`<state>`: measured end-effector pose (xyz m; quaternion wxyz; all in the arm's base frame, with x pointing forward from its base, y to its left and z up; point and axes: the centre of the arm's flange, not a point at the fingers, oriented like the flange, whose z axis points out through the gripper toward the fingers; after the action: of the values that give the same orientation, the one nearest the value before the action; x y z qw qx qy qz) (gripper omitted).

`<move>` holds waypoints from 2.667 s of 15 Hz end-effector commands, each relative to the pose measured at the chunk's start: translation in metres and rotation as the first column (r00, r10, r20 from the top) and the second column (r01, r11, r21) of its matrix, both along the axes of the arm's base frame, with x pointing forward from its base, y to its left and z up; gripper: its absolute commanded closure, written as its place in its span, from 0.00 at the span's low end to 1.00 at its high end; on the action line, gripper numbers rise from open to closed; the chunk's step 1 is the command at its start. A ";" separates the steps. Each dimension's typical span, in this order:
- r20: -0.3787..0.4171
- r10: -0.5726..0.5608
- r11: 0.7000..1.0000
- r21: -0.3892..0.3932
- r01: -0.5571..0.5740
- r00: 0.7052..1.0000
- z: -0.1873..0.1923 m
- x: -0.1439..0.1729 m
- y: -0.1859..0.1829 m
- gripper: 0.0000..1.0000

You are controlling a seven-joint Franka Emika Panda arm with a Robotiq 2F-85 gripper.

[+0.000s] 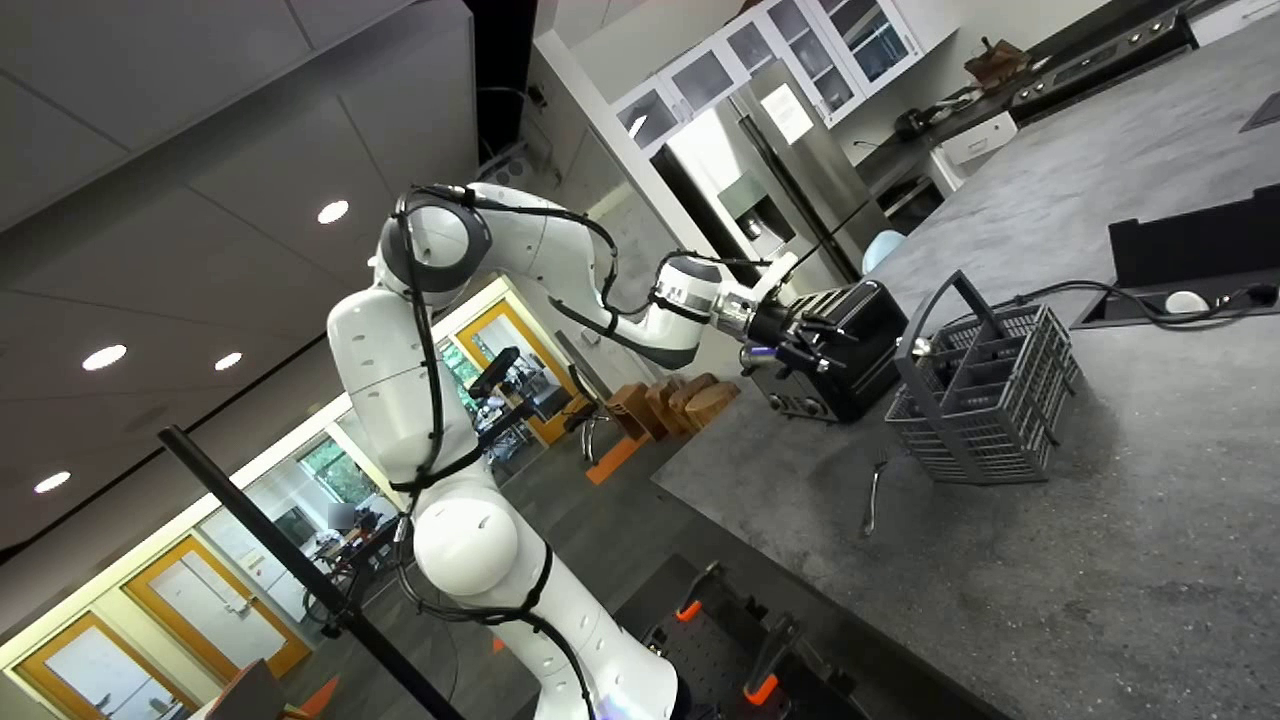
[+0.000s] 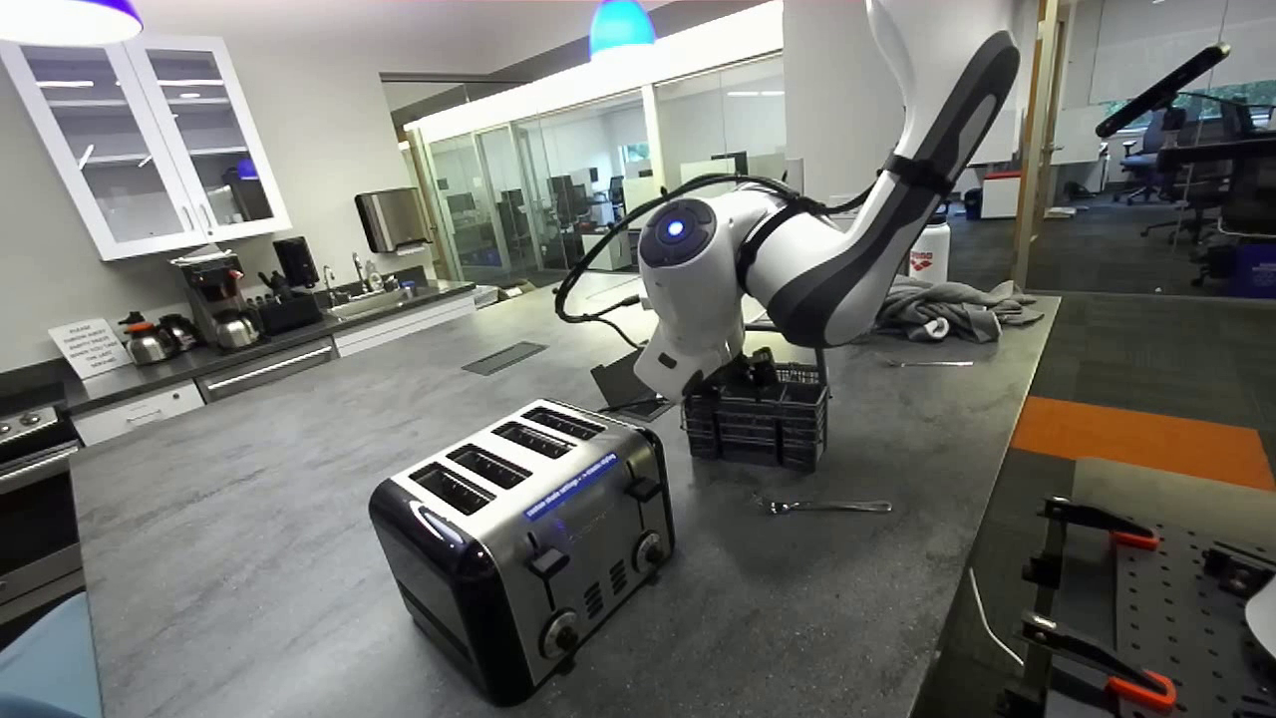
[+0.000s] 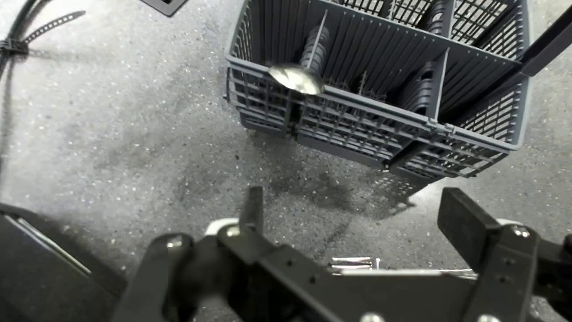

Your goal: Take out one fork from the cutlery box and put it on the right side of the counter, take out another fork from the box and place it on the left side of the counter then take out a spoon from the box and place it in between the two forks

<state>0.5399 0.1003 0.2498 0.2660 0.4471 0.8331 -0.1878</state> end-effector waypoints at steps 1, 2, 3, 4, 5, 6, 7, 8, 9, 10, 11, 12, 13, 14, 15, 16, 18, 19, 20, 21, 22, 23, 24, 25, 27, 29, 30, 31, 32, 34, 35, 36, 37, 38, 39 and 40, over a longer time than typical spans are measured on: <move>0.043 -0.064 0.987 0.150 0.057 0.997 0.024 0.015 -0.029 0.00; 0.056 -0.078 0.979 0.192 0.066 0.995 0.026 0.018 -0.036 0.00; 0.082 -0.092 0.972 0.224 0.071 0.992 0.028 0.021 -0.042 0.00; 0.122 -0.102 0.966 0.250 0.069 0.987 0.027 0.023 -0.047 0.00; 0.147 -0.107 0.961 0.270 0.064 0.983 0.028 0.025 -0.051 0.00; 0.161 -0.120 0.955 0.288 0.070 0.980 0.028 0.027 -0.055 0.00; 0.162 -0.135 0.949 0.306 0.080 0.978 0.028 0.029 -0.059 0.00; 0.175 -0.145 0.945 0.317 0.084 0.974 0.028 0.030 -0.063 0.00; 0.193 -0.151 0.942 0.326 0.081 0.970 0.028 0.030 -0.065 0.00; 0.203 -0.145 0.941 0.330 0.072 0.968 0.028 0.029 -0.067 0.00; 0.203 -0.151 0.943 0.324 0.080 0.968 0.028 0.029 -0.067 0.00; 0.174 -0.161 0.943 0.319 0.099 0.972 0.028 0.028 -0.067 0.00; 0.153 -0.173 0.944 0.308 0.120 0.973 0.029 0.027 -0.066 0.00; 0.133 -0.176 0.949 0.286 0.132 0.975 0.031 0.025 -0.065 0.00; 0.124 -0.168 0.955 0.268 0.130 0.978 0.035 0.024 -0.064 0.00; 0.096 -0.149 0.962 0.243 0.122 0.984 0.040 0.024 -0.063 0.00; 0.086 -0.117 0.971 0.217 0.096 0.989 0.047 0.025 -0.061 0.00; 0.071 -0.100 0.973 0.213 0.083 0.992 0.050 0.026 -0.060 0.00; 0.033 -0.084 0.974 0.214 0.075 0.996 0.052 0.028 -0.061 0.00; -0.014 -0.065 0.976 0.207 0.066 0.998 0.055 0.029 -0.061 0.00; -0.070 -0.035 0.979 0.197 0.048 0.997 0.058 0.032 -0.064 0.00; -0.126 0.009 0.984 0.180 0.014 0.992 0.062 0.035 -0.067 0.00; -0.170 0.052 0.984 0.177 -0.022 0.984 0.064 0.037 -0.070 0.00; -0.208 0.100 0.983 0.173 -0.064 0.973 0.067 0.040 -0.072 0.00; -0.272 0.197 0.973 0.176 -0.152 0.942 0.070 0.046 -0.080 0.00; -0.332 0.288 0.954 0.184 -0.238 0.898 0.068 0.051 -0.089 0.00; -0.359 0.334 0.940 0.196 -0.280 0.872 0.066 0.051 -0.095 0.00; -0.380 0.378 0.925 0.189 -0.329 0.844 0.063 0.049 -0.100 0.00; -0.329 0.320 0.944 0.188 -0.270 0.888 0.057 0.041 -0.089 0.00; -0.358 0.361 0.931 0.189 -0.312 0.861 0.055 0.043 -0.099 0.00; -0.363 0.368 0.929 0.190 -0.319 0.856 0.054 0.043 -0.101 0.00; -0.365 0.371 0.928 0.190 -0.321 0.854 0.054 0.043 -0.101 0.00; -0.366 0.373 0.927 0.190 -0.324 0.853 0.054 0.043 -0.099 0.00; -0.376 0.398 0.917 0.162 -0.363 0.837 0.053 0.044 -0.097 0.00; -0.410 0.421 0.905 0.130 -0.404 0.810 0.055 0.043 -0.093 0.00; -0.426 0.446 0.890 0.113 -0.442 0.787 0.056 0.042 -0.091 0.00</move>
<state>0.5827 0.0048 0.3027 0.0996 0.2375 0.9485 -0.1843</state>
